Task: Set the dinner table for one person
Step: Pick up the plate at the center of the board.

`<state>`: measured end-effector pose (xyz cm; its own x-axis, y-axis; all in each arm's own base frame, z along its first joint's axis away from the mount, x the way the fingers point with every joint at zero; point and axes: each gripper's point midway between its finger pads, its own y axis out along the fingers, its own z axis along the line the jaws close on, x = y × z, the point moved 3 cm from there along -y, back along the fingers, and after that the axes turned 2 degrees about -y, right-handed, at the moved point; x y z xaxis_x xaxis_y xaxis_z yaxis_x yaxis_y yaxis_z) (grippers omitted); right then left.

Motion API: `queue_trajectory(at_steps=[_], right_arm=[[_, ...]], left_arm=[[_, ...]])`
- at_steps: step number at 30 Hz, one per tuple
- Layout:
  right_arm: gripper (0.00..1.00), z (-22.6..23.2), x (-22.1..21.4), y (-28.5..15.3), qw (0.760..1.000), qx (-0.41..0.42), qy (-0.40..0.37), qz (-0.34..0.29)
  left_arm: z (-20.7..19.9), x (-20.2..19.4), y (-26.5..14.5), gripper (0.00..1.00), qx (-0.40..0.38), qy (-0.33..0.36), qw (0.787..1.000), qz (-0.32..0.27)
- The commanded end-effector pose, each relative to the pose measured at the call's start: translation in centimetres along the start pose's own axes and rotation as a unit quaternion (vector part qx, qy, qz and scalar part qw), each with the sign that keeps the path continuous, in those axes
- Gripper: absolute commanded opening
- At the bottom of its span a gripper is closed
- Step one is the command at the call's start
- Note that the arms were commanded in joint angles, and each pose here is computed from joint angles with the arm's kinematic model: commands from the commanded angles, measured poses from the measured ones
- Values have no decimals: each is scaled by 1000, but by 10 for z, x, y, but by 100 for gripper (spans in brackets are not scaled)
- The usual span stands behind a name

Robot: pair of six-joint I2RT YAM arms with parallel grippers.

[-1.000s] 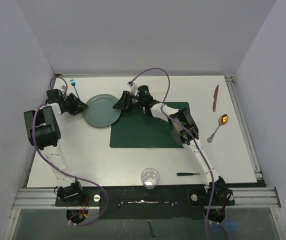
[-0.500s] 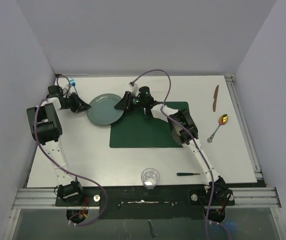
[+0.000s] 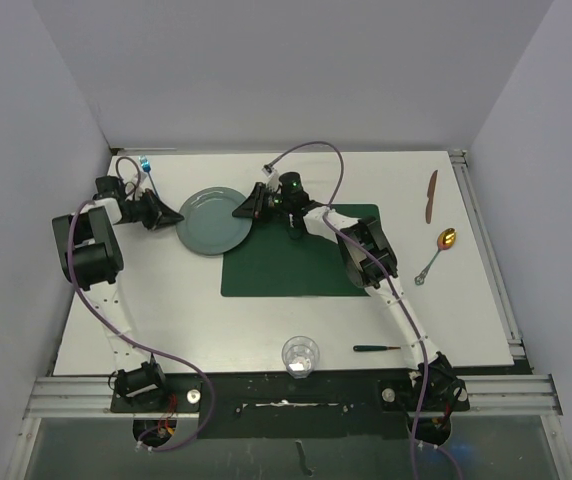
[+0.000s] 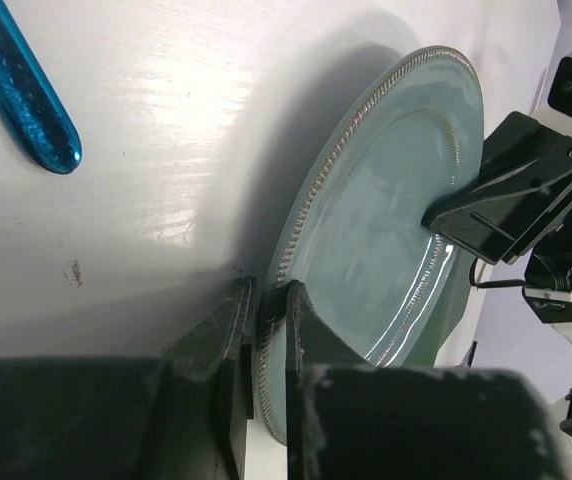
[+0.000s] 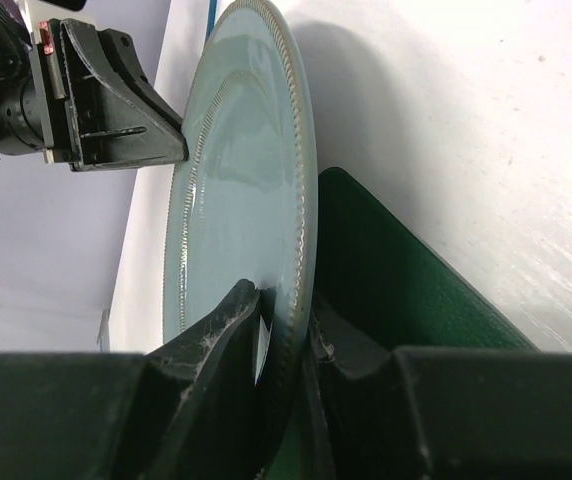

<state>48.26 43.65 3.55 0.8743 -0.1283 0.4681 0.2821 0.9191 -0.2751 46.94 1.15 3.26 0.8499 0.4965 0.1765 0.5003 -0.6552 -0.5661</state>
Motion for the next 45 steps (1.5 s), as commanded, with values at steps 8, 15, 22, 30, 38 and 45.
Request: queue_trajectory(at_steps=[8,15,22,30,38,45], right_arm=[[0,-11,-56,7,993,-43,-89,71],[0,10,-43,0,991,-40,-110,64],[0,23,-39,-6,990,-37,-125,61],[0,31,-37,-4,989,-32,-130,61],[0,13,-48,-3,991,-40,-109,74],[0,2,-52,-4,994,-19,-73,78]], left_arm=[[-8,-62,20,0,63,-20,995,78],[-60,-48,21,0,51,25,997,46],[-93,-43,18,0,40,44,998,20],[-129,-38,12,0,20,76,997,3],[-113,-55,24,0,5,72,997,30],[-96,-69,39,0,-27,49,997,50]])
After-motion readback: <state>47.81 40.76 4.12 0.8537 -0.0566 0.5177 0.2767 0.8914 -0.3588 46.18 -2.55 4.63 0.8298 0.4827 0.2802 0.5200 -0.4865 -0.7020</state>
